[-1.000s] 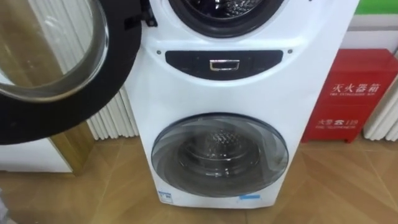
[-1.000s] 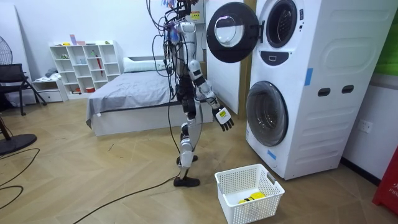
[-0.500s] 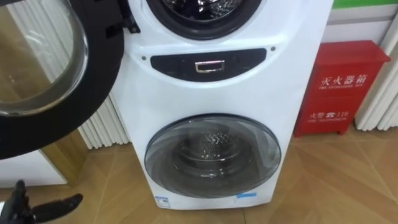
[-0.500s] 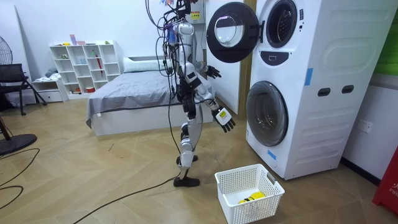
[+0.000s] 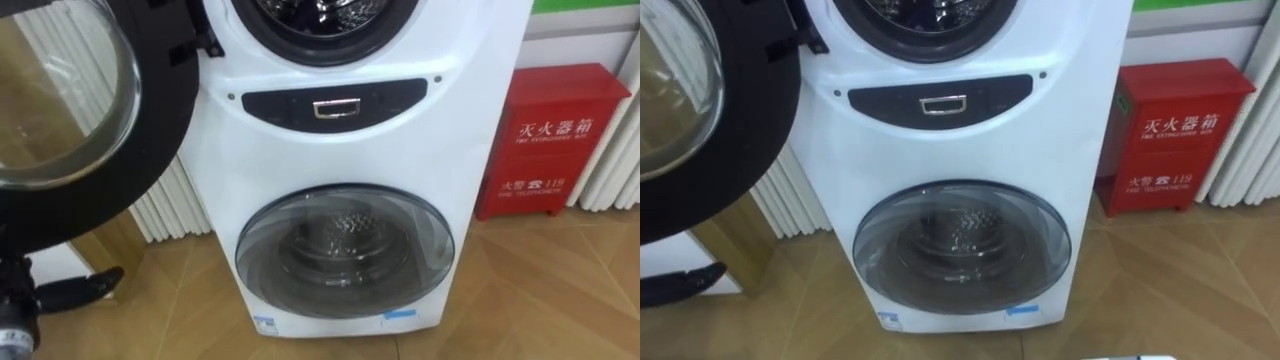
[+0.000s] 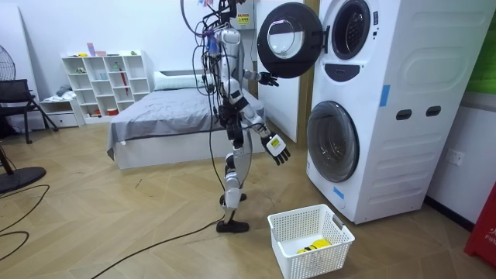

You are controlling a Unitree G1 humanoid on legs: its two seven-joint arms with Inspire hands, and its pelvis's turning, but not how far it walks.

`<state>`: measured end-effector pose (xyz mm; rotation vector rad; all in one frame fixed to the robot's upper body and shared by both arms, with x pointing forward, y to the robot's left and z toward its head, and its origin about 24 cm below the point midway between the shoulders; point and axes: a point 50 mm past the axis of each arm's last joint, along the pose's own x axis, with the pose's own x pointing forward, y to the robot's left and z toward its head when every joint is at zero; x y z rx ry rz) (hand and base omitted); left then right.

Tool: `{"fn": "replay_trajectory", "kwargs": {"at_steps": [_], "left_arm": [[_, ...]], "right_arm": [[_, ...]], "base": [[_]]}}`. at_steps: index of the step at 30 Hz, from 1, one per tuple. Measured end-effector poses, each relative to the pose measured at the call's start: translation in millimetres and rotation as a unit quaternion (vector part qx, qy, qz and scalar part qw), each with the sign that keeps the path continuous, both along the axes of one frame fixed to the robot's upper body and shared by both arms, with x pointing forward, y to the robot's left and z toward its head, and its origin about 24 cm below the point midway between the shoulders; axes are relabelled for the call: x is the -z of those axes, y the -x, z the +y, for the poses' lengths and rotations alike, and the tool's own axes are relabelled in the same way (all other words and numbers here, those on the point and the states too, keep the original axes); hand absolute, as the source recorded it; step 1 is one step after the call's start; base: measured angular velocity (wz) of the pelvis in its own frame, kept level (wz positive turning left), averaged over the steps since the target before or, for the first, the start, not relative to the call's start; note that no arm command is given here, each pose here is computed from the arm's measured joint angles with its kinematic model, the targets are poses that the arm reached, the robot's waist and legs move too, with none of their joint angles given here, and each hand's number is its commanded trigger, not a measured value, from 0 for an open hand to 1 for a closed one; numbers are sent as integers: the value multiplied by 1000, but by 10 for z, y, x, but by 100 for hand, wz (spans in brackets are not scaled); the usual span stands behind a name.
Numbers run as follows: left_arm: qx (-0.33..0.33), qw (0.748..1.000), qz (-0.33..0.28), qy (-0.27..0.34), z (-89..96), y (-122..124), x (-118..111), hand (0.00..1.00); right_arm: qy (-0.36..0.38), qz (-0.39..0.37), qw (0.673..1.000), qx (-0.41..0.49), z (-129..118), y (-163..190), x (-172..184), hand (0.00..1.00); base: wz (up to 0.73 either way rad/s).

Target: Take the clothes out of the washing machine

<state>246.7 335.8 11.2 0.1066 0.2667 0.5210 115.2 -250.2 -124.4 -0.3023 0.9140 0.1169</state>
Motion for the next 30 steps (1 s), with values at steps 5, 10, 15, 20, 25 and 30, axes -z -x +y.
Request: {"fn": "replay_trajectory", "kwargs": {"at_steps": [5,10,15,20,25,30], "left_arm": [[3,1000,11,-27,49,4,-39,0],[6,998,22,-58,117,-10,-137,0],[8,994,35,-104,156,-27,-234,0],[19,990,45,-131,111,-73,-326,0],[35,986,38,-160,6,-149,-476,0],[-17,977,-16,-211,-4,-168,-738,0]], "right_arm": [[4,-7,1000,-7,5,-28,-20,0],[-1,-7,1000,-7,-3,-3,-31,0],[5,-11,1000,-10,-16,2,-47,0],[10,-6,1000,1,-82,60,-50,0],[7,2,1000,4,-93,138,-37,0],[4,-6,1000,-2,-78,121,-45,0]], "base": [[3],[10],[9],[2],[8],[24]]}}
